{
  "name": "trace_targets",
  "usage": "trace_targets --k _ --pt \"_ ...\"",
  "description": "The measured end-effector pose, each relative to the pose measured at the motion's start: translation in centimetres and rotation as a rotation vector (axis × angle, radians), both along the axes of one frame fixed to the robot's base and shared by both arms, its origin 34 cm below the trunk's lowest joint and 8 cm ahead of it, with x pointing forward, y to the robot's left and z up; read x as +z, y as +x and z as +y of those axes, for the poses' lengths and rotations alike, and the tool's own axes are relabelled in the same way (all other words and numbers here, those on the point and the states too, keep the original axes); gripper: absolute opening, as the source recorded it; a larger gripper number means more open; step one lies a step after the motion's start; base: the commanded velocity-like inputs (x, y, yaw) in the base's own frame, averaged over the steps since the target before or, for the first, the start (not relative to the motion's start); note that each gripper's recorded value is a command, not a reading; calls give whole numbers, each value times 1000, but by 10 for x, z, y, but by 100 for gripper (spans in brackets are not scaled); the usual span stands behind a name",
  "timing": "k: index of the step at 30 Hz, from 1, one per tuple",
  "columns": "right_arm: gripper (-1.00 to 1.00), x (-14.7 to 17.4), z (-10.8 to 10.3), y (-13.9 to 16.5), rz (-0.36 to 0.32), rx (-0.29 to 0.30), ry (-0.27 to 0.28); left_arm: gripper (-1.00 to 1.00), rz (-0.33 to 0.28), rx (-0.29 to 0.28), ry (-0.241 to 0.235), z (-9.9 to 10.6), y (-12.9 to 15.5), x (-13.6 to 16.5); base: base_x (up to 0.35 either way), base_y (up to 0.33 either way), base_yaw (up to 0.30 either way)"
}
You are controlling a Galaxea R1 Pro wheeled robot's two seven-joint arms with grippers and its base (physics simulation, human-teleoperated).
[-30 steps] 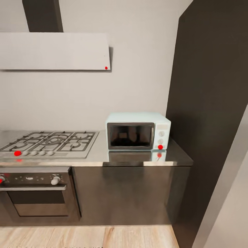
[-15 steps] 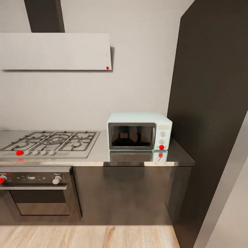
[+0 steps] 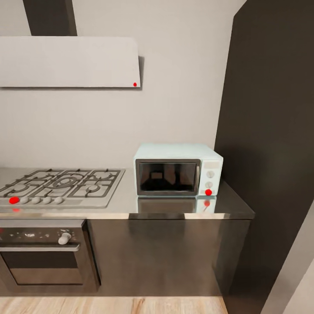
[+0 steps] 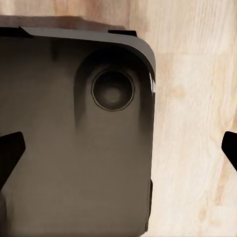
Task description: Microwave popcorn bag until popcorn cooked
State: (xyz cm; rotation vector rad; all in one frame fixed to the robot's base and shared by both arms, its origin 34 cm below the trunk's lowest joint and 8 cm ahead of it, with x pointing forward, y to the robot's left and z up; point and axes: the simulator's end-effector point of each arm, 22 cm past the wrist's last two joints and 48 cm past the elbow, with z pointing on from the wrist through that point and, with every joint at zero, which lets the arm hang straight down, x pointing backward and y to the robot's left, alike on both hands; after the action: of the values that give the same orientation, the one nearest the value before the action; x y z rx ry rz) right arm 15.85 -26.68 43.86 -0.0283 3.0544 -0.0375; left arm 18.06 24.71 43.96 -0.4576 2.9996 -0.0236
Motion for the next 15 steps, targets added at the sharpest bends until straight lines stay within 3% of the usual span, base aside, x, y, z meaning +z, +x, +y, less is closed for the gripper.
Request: trace_targets --k 8,10,11,13,15 --pt "100 0 1 1 4 7 5 100 0 0 0 0 0 0 3 0 0" --pt "100 1 2 14 -23 6 6 100 0 0 1 0 0 0 0 0 0" --pt "100 2 2 29 -53 7 7 100 0 0 1 0 0 0 0 0 0" --pt "100 15 3 102 -190 10 8 100 0 0 1 0 0 0 0 0 0" --pt "100 36 3 163 -270 10 6 100 -1 0 2 0 0 0 0 0 0"
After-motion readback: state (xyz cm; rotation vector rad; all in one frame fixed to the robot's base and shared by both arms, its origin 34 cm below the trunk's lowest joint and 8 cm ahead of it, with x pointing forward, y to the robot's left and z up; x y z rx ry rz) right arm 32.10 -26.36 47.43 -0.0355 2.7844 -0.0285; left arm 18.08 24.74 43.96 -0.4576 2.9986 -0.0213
